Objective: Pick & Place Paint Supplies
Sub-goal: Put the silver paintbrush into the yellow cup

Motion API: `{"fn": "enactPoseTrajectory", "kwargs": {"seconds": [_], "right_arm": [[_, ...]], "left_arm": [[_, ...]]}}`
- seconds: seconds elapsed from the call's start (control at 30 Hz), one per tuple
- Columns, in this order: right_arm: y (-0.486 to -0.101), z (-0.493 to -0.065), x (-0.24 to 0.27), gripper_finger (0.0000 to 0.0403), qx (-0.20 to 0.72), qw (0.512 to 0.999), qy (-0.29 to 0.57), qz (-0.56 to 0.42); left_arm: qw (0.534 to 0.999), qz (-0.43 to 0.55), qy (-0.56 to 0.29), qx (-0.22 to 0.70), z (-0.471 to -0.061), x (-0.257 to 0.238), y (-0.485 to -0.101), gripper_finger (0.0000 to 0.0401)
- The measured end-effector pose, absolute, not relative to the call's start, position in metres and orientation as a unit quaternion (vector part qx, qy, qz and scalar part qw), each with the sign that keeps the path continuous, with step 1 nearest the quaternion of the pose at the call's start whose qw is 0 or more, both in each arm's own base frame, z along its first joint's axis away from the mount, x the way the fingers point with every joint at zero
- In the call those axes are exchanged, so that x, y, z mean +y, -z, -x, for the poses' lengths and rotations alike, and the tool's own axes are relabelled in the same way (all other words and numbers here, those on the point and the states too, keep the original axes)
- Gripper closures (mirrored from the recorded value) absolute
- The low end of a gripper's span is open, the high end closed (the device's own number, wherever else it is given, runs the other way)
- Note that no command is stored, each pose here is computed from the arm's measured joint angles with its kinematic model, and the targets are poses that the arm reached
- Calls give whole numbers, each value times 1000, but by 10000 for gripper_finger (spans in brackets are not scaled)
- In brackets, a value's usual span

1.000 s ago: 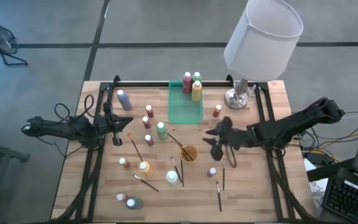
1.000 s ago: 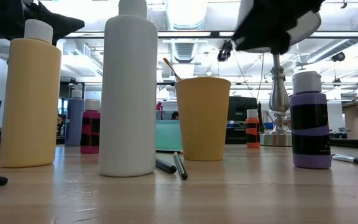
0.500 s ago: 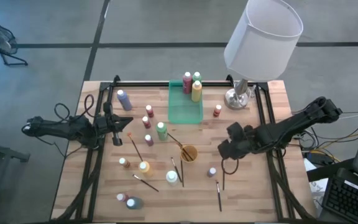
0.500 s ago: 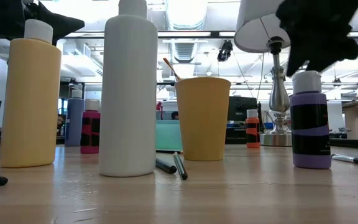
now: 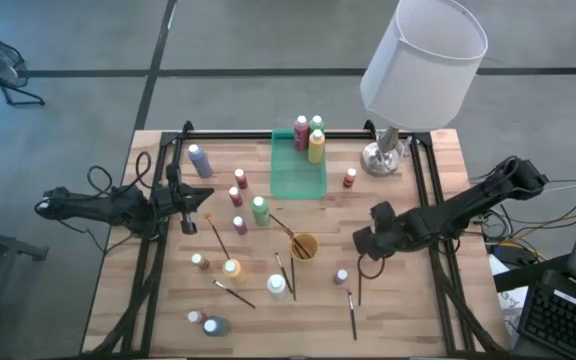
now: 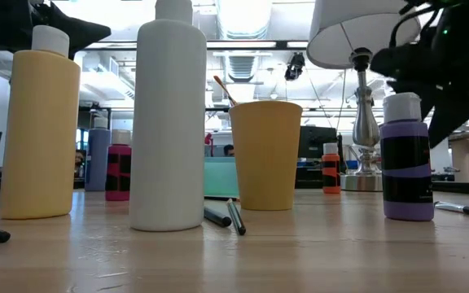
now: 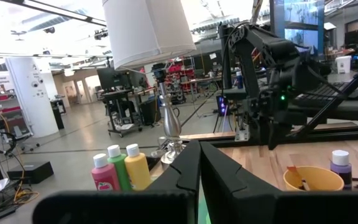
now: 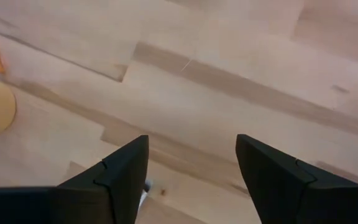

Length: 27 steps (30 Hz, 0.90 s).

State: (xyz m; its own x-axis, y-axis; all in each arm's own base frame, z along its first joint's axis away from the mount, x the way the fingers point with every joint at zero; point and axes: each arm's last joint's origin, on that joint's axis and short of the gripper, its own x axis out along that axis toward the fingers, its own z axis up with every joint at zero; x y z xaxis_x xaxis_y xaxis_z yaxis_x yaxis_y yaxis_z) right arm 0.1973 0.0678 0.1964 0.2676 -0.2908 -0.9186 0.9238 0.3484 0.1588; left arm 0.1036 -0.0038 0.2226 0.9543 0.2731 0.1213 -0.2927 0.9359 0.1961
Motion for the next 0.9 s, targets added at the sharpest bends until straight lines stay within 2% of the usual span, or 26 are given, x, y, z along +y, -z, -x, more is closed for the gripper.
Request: {"fn": "enactPoseTrajectory", "kwargs": {"seconds": [0.23,0.53,0.9], "right_arm": [[-175,-214,77,191,467,693,413,-363],[-141,-225,89,182,527,626,429,-382],[-134,-236,95,172,541,625,427,-368]], "left_arm": [[983,-107,-144,-46,-104,-4,-223,385],[983,-107,-144,-46,-104,-4,-223,385],[983,-107,-144,-46,-104,-4,-223,385]]}}
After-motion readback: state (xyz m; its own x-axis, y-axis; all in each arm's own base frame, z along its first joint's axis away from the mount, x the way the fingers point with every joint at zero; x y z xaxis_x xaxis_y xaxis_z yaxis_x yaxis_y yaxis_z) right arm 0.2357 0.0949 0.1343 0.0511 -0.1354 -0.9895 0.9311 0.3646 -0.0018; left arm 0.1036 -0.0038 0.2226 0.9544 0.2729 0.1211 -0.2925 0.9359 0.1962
